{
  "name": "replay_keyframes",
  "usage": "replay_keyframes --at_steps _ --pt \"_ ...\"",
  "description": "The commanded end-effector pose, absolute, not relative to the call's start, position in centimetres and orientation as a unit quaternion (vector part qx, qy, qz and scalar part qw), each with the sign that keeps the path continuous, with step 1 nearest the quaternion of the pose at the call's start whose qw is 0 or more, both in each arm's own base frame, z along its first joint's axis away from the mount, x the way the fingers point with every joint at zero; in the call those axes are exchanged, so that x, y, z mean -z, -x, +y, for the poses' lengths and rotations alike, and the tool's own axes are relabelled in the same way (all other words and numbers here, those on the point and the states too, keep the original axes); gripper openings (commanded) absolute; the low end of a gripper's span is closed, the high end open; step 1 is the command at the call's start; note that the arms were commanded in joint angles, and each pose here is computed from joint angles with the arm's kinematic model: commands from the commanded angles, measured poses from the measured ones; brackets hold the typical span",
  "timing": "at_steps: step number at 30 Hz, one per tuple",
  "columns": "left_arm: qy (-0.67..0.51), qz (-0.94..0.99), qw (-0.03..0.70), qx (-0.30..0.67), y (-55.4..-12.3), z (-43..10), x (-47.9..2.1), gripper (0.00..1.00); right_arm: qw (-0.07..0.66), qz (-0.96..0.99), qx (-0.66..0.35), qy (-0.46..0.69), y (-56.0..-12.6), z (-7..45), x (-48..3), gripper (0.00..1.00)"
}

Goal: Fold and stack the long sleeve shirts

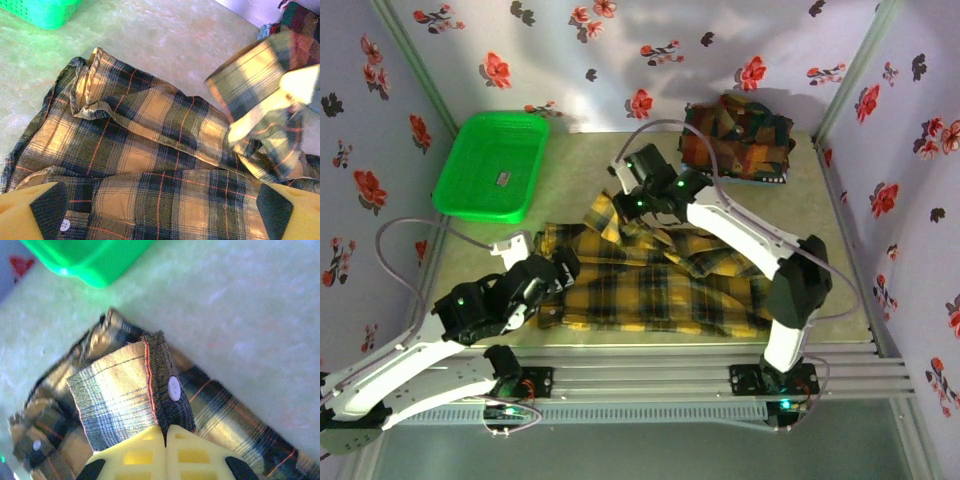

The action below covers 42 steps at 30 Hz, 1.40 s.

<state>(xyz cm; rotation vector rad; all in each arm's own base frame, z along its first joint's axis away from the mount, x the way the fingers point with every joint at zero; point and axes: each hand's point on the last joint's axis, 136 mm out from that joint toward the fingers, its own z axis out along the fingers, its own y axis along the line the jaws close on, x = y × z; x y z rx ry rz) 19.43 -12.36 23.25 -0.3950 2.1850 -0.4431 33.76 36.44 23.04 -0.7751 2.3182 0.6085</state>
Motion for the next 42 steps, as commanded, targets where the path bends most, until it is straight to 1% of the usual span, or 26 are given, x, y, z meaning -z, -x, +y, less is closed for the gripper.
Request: replay_keyframes --at_steps 1,5,8,12,15,17,18,19,21,23,26,28,30,32,33,34,35,37,41,42 --pt "0.158 0.868 0.442 0.160 -19.6 -11.5 -23.4 1.00 0.320 0.891 -0.221 0.235 -34.1 36.1 -21.4 0.00" --pt "0.174 0.866 0.442 0.155 -19.4 -10.8 -23.2 1.00 0.325 0.899 -0.228 0.186 -31.0 37.6 -19.2 0.00" --pt "0.181 0.864 0.444 0.155 -19.4 -10.5 -23.0 1.00 0.311 0.906 -0.254 0.136 -27.7 39.2 -17.0 0.00" --pt "0.182 0.864 0.443 0.152 -19.4 -10.4 -22.8 1.00 0.290 0.908 -0.272 0.135 -23.4 41.7 -15.9 0.00" --pt "0.188 0.864 0.444 0.145 -19.4 -10.1 -22.2 1.00 0.250 0.920 -0.278 0.122 -22.0 42.4 -14.2 0.00" --pt "0.193 0.864 0.442 0.145 -19.3 -10.0 -21.9 1.00 0.216 0.927 -0.283 0.116 -21.0 43.0 -12.7 0.03" --pt "0.198 0.864 0.440 0.144 -19.3 -9.9 -21.6 1.00 0.202 0.930 -0.285 0.115 -20.4 43.2 -12.2 0.10" --pt "0.201 0.865 0.437 0.145 -19.3 -9.9 -21.4 1.00 0.190 0.931 -0.289 0.114 -20.1 43.4 -11.9 0.19" --pt "0.201 0.867 0.432 0.146 -19.2 -10.1 -21.0 1.00 0.178 0.932 -0.296 0.106 -19.5 43.3 -12.2 0.31" --pt "0.197 0.872 0.423 0.145 -19.1 -10.5 -20.6 1.00 0.179 0.932 -0.304 0.090 -19.3 42.4 -13.3 0.49" --pt "0.195 0.879 0.413 0.140 -19.2 -11.0 -20.1 1.00 0.190 0.928 -0.308 0.088 -19.0 40.8 -15.4 0.70" --pt "0.194 0.882 0.406 0.142 -19.2 -11.4 -19.7 1.00 0.198 0.931 -0.293 0.088 -19.4 39.1 -16.7 0.72" --pt "0.200 0.883 0.397 0.150 -19.1 -11.9 -19.2 1.00 0.206 0.937 -0.270 0.079 -20.2 36.6 -17.6 0.72" --pt "0.198 0.884 0.389 0.168 -19.3 -13.1 -18.6 1.00 0.213 0.941 -0.256 0.060 -21.6 33.9 -17.5 0.78" --pt "0.197 0.884 0.387 0.173 -19.4 -13.5 -18.5 1.00 0.200 0.941 -0.268 0.053 -22.1 33.6 -17.1 0.77" --pt "0.197 0.885 0.384 0.173 -19.5 -13.9 -18.2 1.00 0.176 0.943 -0.279 0.045 -22.6 33.4 -16.3 0.74" --pt "0.199 0.887 0.381 0.169 -19.5 -14.0 -18.1 1.00 0.148 0.942 -0.294 0.055 -23.0 33.8 -15.4 0.68" --pt "0.206 0.889 0.375 0.163 -19.5 -14.0 -18.0 1.00 0.117 0.947 -0.288 0.081 -23.4 34.7 -14.0 0.56" --pt "0.250 0.882 0.372 0.144 -18.9 -12.1 -18.4 1.00 0.062 0.944 -0.304 0.109 -22.8 37.7 -10.6 0.37" --pt "0.257 0.882 0.372 0.136 -18.7 -11.4 -18.4 1.00 0.051 0.944 -0.305 0.114 -22.7 38.3 -10.0 0.35"
